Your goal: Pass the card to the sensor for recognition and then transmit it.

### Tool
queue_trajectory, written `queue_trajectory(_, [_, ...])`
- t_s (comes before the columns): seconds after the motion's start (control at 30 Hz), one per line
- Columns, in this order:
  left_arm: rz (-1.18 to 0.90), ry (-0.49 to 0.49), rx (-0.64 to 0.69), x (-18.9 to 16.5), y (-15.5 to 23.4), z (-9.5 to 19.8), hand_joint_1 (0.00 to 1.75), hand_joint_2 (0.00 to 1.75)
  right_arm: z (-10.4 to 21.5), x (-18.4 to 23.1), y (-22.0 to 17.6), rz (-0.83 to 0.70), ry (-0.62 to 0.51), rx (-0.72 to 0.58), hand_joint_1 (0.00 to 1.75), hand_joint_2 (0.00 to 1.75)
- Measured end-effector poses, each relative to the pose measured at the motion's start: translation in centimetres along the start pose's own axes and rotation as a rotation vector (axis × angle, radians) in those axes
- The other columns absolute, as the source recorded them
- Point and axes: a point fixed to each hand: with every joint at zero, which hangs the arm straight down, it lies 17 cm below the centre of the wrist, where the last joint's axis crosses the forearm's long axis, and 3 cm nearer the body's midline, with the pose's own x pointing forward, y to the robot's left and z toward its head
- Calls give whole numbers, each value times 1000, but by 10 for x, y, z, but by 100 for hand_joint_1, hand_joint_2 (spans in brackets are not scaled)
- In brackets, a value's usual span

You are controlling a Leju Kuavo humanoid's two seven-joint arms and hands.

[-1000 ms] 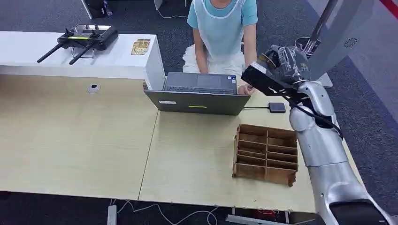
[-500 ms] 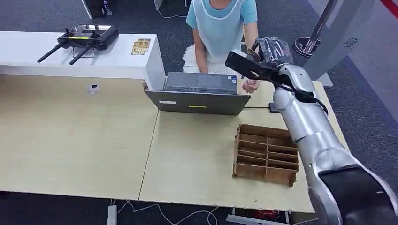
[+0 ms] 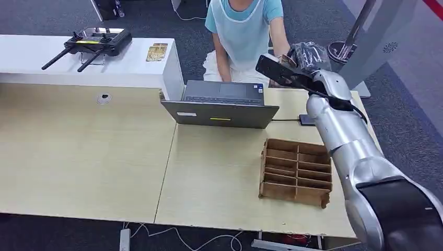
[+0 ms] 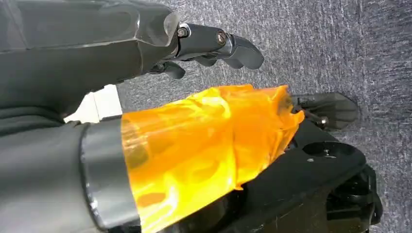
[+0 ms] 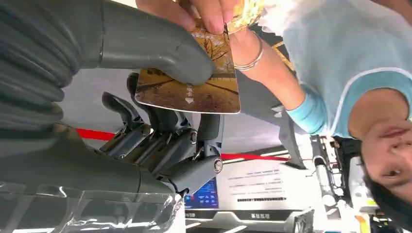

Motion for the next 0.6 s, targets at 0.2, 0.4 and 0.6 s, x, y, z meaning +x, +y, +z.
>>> queue_trajectory(0.2, [0,0,10,0,2,0,0,0,2,-6,7,22,12,15,101,175])
queue_trajectory(0.4, [0,3,12,-1,4,0,0,0,3,-11,11,26,15,25,0,175])
queue_trajectory(0.6, [-1,7,18,-1,6,-1,0,0,1,-12,-6,-20,18,-21,0,175])
